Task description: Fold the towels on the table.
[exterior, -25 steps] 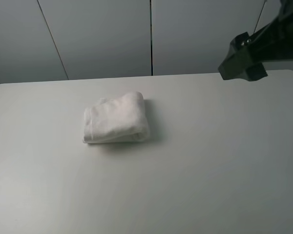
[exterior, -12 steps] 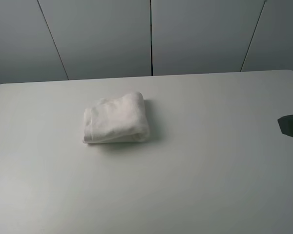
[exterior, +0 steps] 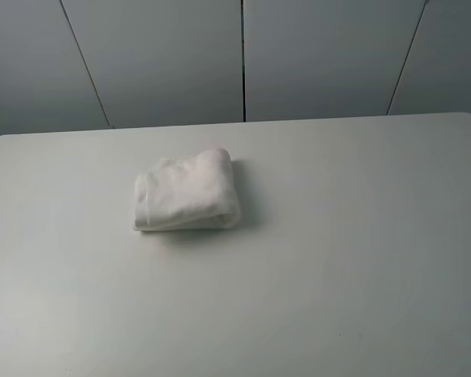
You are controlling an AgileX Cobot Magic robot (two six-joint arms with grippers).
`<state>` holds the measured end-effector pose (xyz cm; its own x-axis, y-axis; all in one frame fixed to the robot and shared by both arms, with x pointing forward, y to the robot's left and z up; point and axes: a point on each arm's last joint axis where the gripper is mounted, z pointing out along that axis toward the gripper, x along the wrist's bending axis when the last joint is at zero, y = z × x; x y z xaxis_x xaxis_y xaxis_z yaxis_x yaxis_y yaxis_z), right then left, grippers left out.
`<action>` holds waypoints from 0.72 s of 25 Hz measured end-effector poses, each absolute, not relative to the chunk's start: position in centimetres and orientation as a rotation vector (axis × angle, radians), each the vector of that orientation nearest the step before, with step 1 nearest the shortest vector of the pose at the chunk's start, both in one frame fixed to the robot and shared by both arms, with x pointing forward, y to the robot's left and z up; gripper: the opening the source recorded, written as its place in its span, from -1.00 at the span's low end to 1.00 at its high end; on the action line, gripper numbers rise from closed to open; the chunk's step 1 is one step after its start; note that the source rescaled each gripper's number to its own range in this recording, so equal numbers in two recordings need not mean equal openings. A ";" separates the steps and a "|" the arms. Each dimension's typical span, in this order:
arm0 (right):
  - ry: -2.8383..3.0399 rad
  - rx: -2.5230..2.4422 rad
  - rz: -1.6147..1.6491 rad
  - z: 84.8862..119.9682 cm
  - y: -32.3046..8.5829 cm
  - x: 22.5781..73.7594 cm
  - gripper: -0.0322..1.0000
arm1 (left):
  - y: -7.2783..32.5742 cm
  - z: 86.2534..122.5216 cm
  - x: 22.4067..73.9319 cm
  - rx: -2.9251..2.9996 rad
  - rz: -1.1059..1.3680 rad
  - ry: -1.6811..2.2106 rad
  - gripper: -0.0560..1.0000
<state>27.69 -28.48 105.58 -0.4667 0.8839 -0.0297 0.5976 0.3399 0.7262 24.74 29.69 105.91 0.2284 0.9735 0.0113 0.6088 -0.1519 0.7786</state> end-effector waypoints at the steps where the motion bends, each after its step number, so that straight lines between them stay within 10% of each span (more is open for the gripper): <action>1: 2.194 1.296 0.932 105.6 -28.5 27.5 1.00 | 29.7 105.9 24.5 1.831 0.725 1.443 1.00; 18: 2.071 1.106 1.215 105.3 -30.7 23.6 1.00 | 30.0 105.4 23.1 1.693 0.822 1.357 1.00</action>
